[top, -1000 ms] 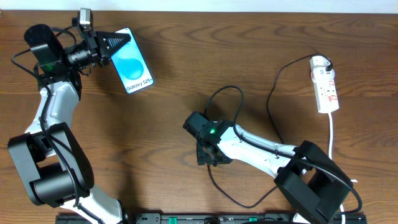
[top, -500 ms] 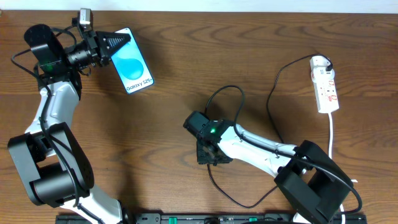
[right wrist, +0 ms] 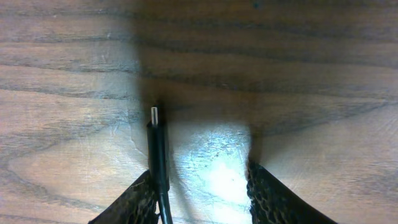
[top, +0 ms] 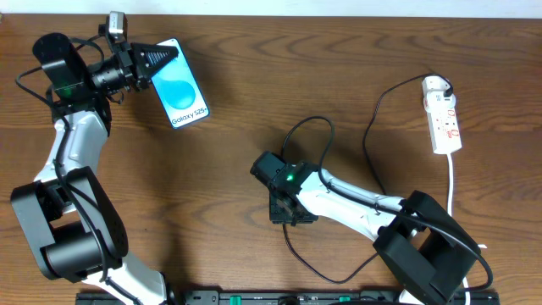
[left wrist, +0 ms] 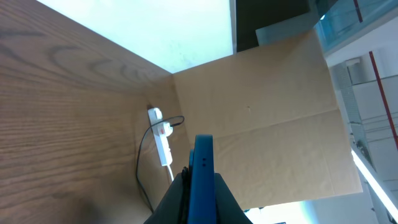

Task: Plug charger to phone and switch on socket
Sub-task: 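Close the right gripper on the USB-C plug of the black cable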

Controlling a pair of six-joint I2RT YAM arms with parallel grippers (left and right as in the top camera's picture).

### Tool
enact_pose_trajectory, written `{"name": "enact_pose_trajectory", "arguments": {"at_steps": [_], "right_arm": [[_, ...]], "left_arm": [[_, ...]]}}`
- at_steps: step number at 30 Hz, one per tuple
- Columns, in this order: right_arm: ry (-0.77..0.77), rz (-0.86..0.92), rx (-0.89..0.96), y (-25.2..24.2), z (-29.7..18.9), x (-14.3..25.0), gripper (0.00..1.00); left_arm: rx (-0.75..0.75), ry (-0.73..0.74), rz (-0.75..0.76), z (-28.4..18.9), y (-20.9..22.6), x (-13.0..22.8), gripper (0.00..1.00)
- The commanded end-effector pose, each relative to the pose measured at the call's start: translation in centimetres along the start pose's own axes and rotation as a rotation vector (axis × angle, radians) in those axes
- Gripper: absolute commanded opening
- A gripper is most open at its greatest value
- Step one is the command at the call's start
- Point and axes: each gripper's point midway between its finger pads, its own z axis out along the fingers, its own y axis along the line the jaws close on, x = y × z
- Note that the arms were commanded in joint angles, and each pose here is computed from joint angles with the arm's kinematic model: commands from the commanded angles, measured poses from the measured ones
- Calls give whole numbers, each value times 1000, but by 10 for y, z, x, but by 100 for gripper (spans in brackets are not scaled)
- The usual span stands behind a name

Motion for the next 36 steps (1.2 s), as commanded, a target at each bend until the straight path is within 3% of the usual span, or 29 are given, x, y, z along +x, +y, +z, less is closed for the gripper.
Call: {"name": "enact_pose_trajectory", "arguments": {"at_steps": [1,8,20,26,28,36], "right_arm": [[-10,36,27,-4,4,-5,43],[-16,55,30,-5,4,-7,41],[-39,77,2,-4,3,-18,50],[-34,77,8,-5,3,-17,43],[-32,77,11,-6,3,-17,36],[-19,77,13,-7,3,-14,35]], "left_arm": [[15,18,50,-2,-17,2,8],[15,18,51,-2,-17,2,8],[15,18,50,-2,-17,2,7],[15,18,50,-2,-17,2,7],[15,18,50,-2,-17,2,7],[15,18,50,-2,-17,2,8]]}}
